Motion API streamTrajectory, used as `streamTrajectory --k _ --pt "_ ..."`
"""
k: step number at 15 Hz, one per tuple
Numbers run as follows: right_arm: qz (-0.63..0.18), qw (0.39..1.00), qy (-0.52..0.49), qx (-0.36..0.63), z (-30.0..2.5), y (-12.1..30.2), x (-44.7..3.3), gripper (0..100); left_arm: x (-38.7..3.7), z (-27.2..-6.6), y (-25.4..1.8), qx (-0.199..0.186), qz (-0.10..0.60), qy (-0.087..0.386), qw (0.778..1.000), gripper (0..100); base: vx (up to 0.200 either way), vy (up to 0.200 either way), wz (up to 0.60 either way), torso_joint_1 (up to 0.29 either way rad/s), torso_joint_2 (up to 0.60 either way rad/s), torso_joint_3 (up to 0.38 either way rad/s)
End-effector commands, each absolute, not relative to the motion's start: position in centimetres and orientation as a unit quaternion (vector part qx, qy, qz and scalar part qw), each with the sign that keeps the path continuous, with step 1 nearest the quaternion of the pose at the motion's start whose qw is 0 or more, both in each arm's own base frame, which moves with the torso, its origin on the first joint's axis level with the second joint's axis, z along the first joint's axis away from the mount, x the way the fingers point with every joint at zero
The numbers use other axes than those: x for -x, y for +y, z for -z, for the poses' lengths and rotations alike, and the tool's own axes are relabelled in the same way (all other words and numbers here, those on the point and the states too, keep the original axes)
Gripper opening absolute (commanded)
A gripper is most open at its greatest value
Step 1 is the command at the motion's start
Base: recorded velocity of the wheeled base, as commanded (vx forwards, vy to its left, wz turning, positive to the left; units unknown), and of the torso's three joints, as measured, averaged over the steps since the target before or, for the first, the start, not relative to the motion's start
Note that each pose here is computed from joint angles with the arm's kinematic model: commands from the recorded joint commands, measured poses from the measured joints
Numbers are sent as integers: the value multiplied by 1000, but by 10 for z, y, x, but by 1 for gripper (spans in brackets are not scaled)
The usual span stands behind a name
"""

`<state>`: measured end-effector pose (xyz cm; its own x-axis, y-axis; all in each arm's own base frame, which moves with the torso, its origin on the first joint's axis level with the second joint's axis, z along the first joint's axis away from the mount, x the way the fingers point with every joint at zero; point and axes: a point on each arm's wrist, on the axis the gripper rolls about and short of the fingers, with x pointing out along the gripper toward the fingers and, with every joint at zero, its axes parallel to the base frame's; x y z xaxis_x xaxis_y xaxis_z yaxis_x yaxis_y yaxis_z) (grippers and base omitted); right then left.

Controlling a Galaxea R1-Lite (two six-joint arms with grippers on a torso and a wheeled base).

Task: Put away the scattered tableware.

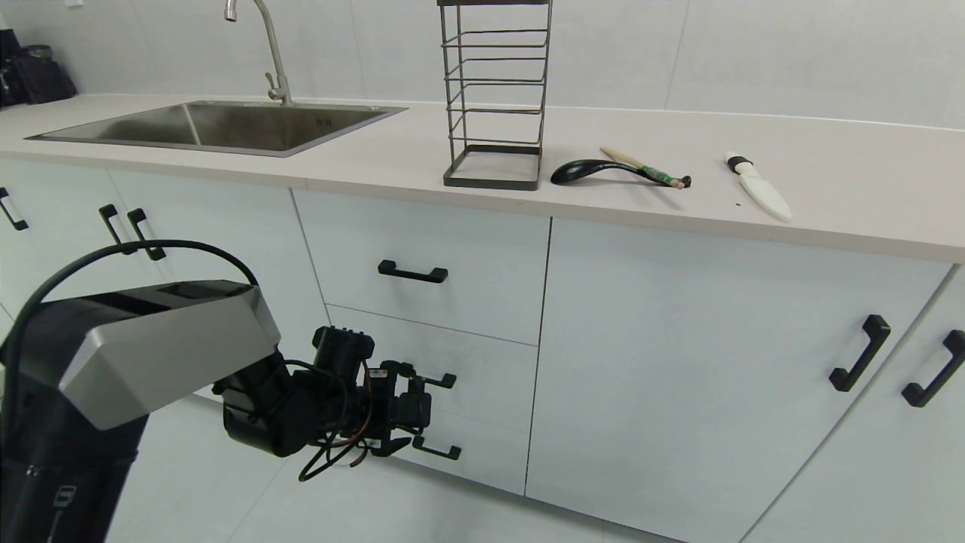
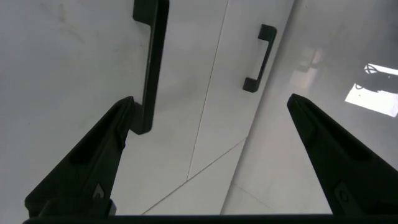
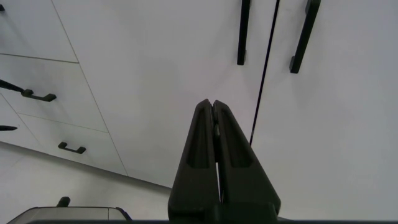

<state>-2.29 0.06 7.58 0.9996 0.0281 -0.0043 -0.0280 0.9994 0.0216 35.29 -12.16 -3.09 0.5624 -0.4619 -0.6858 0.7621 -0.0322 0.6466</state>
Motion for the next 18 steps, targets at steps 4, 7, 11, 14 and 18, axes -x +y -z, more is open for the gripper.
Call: streamTrajectory --k 4,7,11,14,18 --pt "-15 1000 3 -11 -76 1 23 0 -368 40 -127 -562 446 124 686 100 0 0 0 0 0 0" --pt "-14 1000 3 -11 -76 1 23 0 -374 48 -129 -561 447 124 685 100 0 0 0 0 0 0" --pt "-14 1000 3 -11 -76 1 23 0 -377 57 -133 -560 451 125 684 100 0 0 0 0 0 0" --pt "-15 1000 3 -11 -76 1 23 0 -376 66 -134 -559 456 136 679 100 0 0 0 0 0 0" --pt "-14 1000 3 -11 -76 1 23 0 -372 68 -132 -559 458 141 676 100 0 0 0 0 0 0"
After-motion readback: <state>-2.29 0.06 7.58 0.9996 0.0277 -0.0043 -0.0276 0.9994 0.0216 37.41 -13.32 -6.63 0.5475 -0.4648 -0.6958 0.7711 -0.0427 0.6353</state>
